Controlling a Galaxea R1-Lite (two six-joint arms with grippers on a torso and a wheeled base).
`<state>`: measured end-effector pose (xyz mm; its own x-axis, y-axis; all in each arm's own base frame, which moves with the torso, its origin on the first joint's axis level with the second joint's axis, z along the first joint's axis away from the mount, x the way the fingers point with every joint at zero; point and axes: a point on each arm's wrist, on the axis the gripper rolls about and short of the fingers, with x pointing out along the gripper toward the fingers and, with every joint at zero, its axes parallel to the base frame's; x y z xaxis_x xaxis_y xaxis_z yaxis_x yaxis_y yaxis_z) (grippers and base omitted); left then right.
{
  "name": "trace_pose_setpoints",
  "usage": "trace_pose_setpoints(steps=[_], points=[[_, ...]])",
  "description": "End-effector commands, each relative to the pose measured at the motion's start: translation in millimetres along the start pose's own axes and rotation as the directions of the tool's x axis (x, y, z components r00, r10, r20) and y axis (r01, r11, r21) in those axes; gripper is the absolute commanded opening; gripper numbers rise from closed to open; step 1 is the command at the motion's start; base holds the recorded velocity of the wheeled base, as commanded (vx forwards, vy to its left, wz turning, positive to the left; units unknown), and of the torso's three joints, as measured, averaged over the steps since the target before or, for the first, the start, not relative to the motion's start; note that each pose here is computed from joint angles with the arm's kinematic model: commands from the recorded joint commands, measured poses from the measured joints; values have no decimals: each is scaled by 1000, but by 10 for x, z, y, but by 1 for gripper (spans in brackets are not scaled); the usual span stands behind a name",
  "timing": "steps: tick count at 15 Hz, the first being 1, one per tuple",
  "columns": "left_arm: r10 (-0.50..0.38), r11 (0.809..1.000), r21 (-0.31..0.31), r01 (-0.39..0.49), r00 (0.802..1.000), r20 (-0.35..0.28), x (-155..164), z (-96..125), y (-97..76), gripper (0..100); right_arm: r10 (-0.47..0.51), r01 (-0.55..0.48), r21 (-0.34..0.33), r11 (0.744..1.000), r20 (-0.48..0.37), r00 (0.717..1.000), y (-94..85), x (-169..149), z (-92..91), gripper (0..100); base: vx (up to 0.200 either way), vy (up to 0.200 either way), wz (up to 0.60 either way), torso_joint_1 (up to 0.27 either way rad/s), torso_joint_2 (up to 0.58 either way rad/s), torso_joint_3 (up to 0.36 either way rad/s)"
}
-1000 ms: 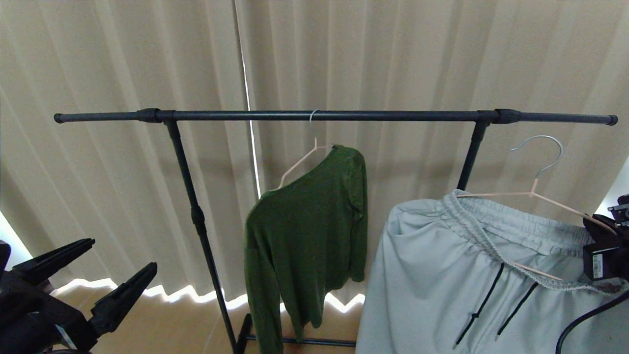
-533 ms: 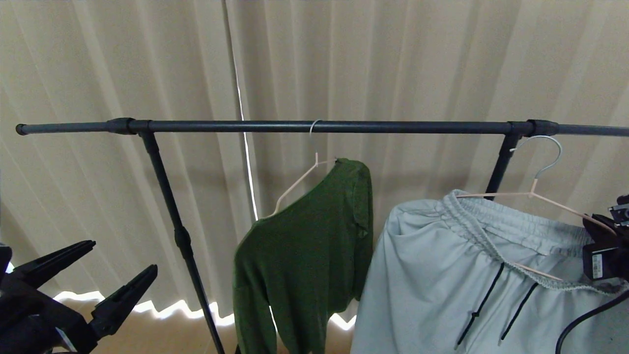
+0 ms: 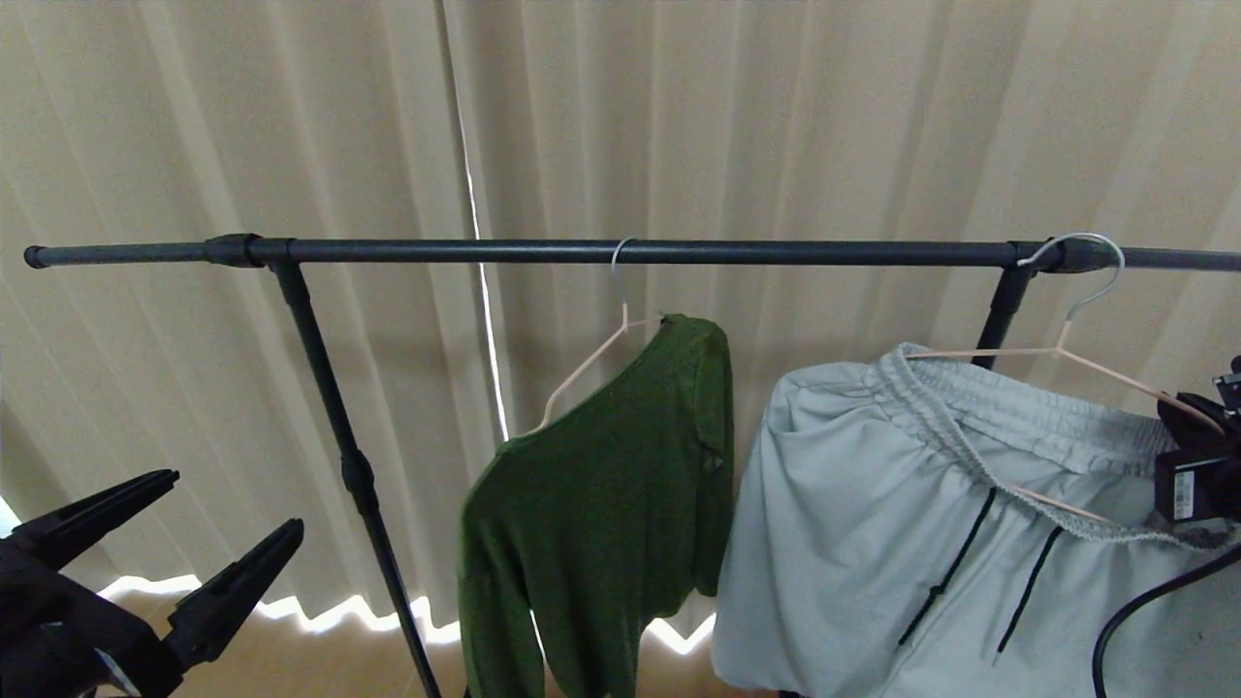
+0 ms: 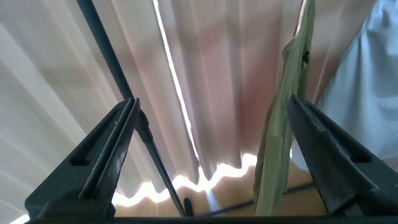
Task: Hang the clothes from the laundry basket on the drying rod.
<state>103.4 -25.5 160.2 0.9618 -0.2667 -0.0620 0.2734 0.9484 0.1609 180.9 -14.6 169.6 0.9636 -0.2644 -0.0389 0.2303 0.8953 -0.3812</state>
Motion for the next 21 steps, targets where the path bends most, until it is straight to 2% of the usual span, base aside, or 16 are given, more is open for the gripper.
trace_pose_setpoints(steps=[1,2,4,5,9,13,21], points=[[5,1000,7,-5,999,37,-53,43,5,100,-19,19,6,1000,37,999,-24,161,154,0,0,0,0,0,0,0],[7,1000,12,-8,999,49,-70,57,7,100,-21,21,4,1000,41,999,-21,204,179,0,0,0,0,0,0,0],[9,1000,21,-10,997,78,-117,86,8,100,-21,23,-74,997,22,1000,76,421,233,0,0,0,0,0,0,0],[3,1000,22,-5,996,84,-125,90,7,100,-35,35,-90,995,2,999,146,558,242,0,0,0,0,0,0,0],[-6,1000,23,4,995,101,-152,103,6,100,-79,65,-147,987,-91,993,414,995,107,0,0,0,0,0,0,0],[-3,1000,24,0,992,130,-187,144,11,100,-32,11,-165,986,-126,991,573,1019,6,0,0,0,0,0,0,0],[-4,999,38,-1,992,125,-191,131,8,100,72,-85,-163,983,-81,994,836,881,121,0,0,0,0,0,0,0]])
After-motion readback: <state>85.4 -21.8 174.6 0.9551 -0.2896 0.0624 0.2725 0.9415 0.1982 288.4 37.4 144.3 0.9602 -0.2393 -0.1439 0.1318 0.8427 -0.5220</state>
